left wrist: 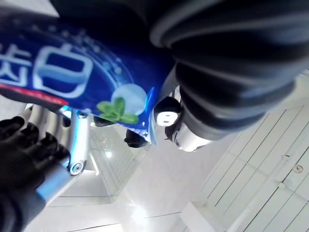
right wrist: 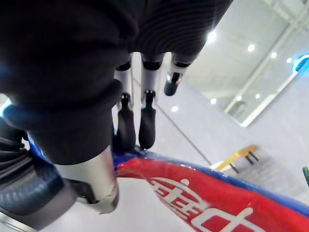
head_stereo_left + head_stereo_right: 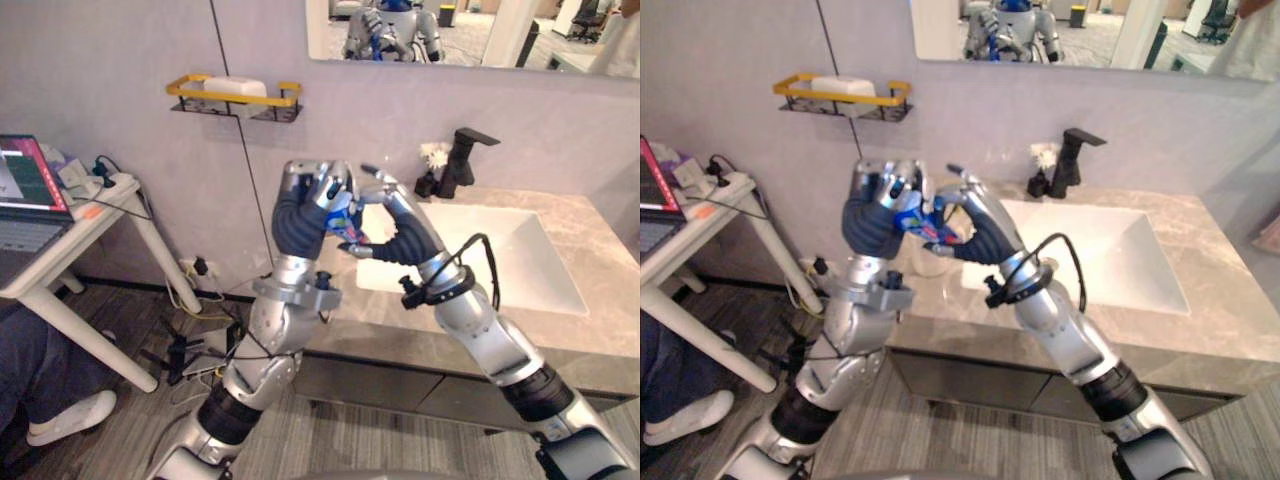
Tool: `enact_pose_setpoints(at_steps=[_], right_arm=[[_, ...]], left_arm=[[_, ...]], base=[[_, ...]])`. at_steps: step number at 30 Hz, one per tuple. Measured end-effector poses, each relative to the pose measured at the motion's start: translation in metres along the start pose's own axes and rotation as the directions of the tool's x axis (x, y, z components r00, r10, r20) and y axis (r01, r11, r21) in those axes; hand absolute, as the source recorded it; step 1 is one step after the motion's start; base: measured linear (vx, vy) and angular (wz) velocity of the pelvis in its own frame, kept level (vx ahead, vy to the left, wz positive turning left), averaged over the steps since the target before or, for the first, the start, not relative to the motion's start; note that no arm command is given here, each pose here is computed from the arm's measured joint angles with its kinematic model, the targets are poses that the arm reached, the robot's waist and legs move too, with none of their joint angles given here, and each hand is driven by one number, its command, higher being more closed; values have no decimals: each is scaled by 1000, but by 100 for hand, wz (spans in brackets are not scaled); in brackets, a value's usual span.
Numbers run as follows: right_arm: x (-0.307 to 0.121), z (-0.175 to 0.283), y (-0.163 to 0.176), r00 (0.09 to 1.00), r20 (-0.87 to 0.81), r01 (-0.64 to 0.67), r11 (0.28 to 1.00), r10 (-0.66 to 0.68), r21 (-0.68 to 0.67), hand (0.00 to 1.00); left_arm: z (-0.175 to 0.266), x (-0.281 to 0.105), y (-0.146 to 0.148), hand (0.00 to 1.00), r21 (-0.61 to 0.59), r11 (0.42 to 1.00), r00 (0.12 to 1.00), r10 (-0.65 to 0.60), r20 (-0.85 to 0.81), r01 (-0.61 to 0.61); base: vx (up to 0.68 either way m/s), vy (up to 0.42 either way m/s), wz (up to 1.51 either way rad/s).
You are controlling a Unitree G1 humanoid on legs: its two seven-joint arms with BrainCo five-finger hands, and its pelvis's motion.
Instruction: Organize washtable
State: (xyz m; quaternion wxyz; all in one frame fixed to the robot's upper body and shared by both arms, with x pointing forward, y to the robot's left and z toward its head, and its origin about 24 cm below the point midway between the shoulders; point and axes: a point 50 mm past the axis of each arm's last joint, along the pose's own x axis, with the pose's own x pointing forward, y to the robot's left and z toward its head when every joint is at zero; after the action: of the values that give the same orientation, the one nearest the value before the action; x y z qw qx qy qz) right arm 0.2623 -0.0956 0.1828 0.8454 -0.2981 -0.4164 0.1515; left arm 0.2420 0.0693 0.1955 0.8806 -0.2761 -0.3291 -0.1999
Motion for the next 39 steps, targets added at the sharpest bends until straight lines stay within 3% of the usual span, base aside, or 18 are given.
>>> enact_pose_setpoints(at_steps=[12, 21, 26, 32, 39], right_arm=[[-15, -6, -26, 985, -60, 161, 987, -162, -27, 0], [-58, -15, -78, 873, -168, 441, 888, -458, -127, 0], [-109, -29, -97, 714, -332, 596, 784, -616, -174, 0], [-156, -46, -94, 568, -511, 619, 744, -645, -250, 0], [-250, -61, -63, 211, -785, 625, 698, -583, -350, 0]], left_arm=[[14, 6, 22, 100, 75, 993, 994, 89, 65, -94], [30, 9, 39, 100, 138, 978, 980, 140, 139, -159], [44, 10, 45, 100, 154, 968, 966, 164, 201, -197], [63, 11, 47, 100, 185, 959, 946, 156, 284, -213], [73, 10, 57, 100, 210, 942, 926, 185, 329, -263]], base=[[-9, 17, -8], [-6, 11, -11], [-7, 15, -13], [-6, 19, -13], [0, 1, -3]])
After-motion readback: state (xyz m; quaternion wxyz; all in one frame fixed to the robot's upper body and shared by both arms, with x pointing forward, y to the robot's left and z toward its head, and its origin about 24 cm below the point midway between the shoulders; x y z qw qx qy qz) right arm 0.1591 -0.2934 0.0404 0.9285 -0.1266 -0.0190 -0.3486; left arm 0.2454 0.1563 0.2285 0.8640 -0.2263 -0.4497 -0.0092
